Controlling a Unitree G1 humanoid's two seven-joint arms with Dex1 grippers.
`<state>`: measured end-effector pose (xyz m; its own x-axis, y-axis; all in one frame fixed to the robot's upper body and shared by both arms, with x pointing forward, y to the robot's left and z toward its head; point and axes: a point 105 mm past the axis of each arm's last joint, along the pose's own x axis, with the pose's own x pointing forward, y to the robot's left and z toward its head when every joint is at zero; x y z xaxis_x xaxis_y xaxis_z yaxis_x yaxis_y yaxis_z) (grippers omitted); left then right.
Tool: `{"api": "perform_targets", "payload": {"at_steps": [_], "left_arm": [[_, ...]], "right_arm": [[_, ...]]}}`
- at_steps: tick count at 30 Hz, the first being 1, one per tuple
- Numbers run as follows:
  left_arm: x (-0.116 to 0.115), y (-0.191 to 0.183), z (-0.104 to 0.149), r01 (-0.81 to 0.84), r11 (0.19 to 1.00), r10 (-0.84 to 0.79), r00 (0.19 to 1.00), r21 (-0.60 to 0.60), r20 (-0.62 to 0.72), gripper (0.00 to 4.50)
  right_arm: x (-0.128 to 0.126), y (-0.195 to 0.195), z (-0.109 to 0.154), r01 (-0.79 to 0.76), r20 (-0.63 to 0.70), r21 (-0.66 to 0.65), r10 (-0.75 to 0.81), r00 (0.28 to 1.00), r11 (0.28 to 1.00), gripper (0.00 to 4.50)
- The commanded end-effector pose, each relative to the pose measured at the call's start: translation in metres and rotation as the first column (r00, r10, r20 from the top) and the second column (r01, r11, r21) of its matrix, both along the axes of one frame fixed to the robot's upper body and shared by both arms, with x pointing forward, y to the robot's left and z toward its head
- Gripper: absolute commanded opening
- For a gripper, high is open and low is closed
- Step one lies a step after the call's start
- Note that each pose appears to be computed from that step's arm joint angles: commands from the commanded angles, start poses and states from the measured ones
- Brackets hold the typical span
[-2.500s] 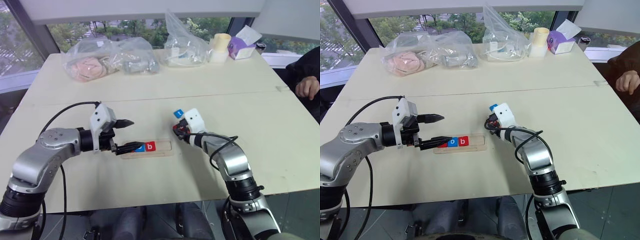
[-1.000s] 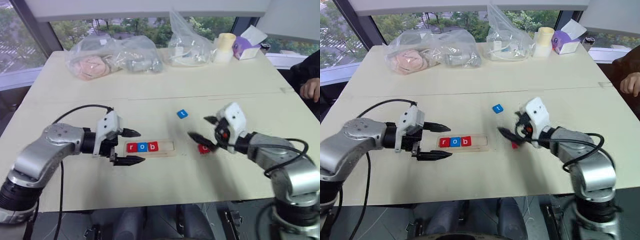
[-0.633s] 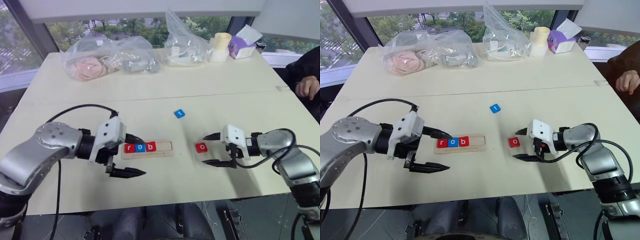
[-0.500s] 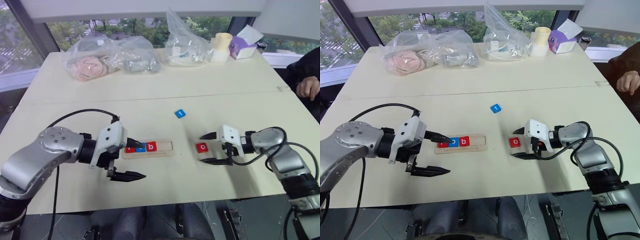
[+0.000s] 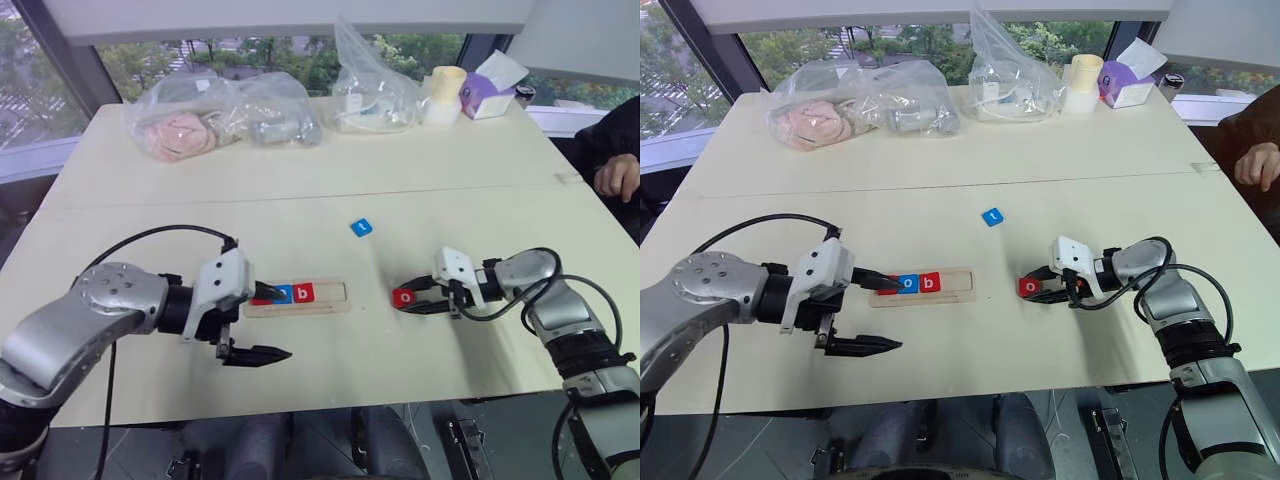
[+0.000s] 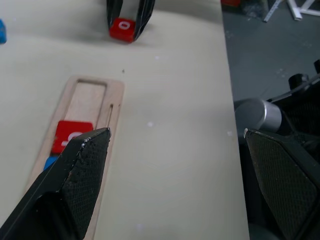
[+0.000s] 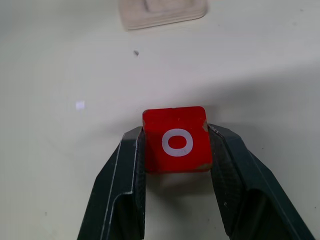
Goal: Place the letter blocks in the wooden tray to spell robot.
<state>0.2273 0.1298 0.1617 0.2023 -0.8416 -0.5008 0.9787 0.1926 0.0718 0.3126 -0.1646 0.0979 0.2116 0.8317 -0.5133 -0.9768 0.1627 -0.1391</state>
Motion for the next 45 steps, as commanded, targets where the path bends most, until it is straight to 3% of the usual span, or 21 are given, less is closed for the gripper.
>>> {"api": "perform_targets", "payload": {"at_steps": [1,10,19,42,45], "left_arm": [[0.010,0.027,0.006,-0.084,0.995,0.082,0.995,0.044,0.053,4.50],[0.012,0.048,0.002,-0.143,0.988,0.139,0.988,0.064,0.059,4.50],[0.013,0.040,-0.002,-0.158,0.987,0.155,0.986,0.041,0.065,4.50],[0.020,0.035,-0.007,-0.164,0.986,0.161,0.983,0.029,0.085,4.50],[0.021,0.035,-0.008,-0.164,0.986,0.161,0.983,0.030,0.088,4.50]], "right_arm": [[0.002,0.052,0.035,-0.052,0.087,0.096,0.043,0.995,0.994,1.17],[0.006,0.109,0.030,-0.077,0.121,0.034,0.073,0.990,0.996,1.17],[0.014,0.111,0.015,-0.130,0.139,-0.089,0.141,0.980,0.988,1.17],[0.011,0.130,0.010,-0.143,0.087,-0.030,0.145,0.986,0.989,1.17],[0.012,0.131,0.012,-0.135,0.093,-0.020,0.136,0.986,0.991,2.62]]}}
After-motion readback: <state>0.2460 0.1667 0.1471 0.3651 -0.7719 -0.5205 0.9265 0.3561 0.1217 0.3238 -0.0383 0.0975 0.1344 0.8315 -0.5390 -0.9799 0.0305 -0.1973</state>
